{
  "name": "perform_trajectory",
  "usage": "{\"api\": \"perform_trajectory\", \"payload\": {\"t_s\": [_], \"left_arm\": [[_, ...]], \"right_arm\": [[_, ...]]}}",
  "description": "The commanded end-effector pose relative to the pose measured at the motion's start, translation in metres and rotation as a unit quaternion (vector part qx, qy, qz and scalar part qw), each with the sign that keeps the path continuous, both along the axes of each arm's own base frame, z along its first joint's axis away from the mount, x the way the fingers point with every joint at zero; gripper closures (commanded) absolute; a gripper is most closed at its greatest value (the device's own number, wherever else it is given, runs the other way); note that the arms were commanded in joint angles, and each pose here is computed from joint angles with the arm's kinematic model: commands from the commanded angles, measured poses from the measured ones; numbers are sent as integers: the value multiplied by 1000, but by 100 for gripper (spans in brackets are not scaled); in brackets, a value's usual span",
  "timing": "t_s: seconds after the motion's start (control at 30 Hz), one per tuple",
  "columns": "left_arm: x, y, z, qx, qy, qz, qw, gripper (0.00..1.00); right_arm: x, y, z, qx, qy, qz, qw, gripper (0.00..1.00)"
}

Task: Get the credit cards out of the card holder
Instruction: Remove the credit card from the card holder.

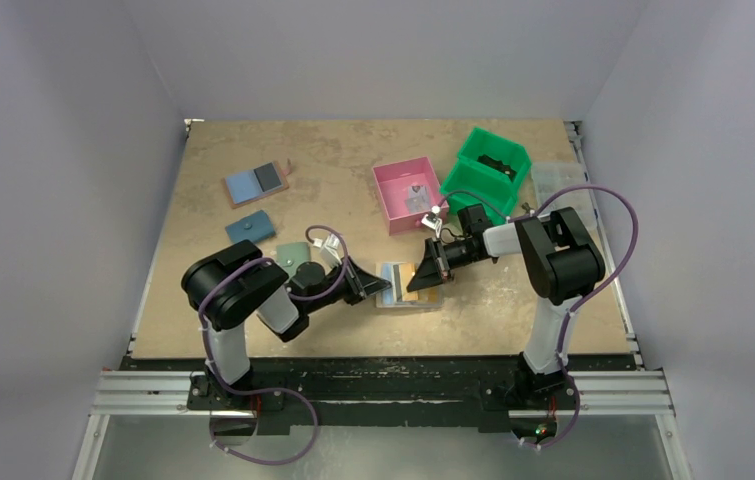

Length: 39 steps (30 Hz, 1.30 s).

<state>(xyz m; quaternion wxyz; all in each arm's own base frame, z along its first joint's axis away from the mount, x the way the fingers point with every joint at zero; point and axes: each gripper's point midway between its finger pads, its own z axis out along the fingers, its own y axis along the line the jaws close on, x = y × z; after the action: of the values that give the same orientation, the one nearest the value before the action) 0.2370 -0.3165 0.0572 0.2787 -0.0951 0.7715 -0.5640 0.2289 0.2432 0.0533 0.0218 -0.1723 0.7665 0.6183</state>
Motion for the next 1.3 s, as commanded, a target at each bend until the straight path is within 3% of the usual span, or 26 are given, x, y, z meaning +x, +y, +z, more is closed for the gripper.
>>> {"api": "perform_trajectory", "payload": {"t_s": [0.0,0.2,0.33,0.53,0.87,1.1,1.27], "left_arm": [[2,7,19,-24,-26,9,999,100],[2,17,8,-3,-13,19,1000,100],[1,14,17,-33,-26,8,999,100],[-3,6,33,-75,-44,-14,996,86],[-2,-11,37,-69,-50,-31,996,70],[4,-14,18,-36,-23,-20,999,69],[8,-9,4,2,-4,-3,1000,59]], "right_arm": [[13,-3,-1,-8,-18,-10,1000,100],[18,-11,-7,-22,-15,-26,999,100],[17,-11,-5,-15,-13,-24,1000,100],[15,-9,1,5,-13,-16,1000,100],[13,-9,2,11,-11,-12,1000,100],[13,-9,6,19,-12,-10,1000,100],[12,-9,10,28,-15,-5,999,100]]}}
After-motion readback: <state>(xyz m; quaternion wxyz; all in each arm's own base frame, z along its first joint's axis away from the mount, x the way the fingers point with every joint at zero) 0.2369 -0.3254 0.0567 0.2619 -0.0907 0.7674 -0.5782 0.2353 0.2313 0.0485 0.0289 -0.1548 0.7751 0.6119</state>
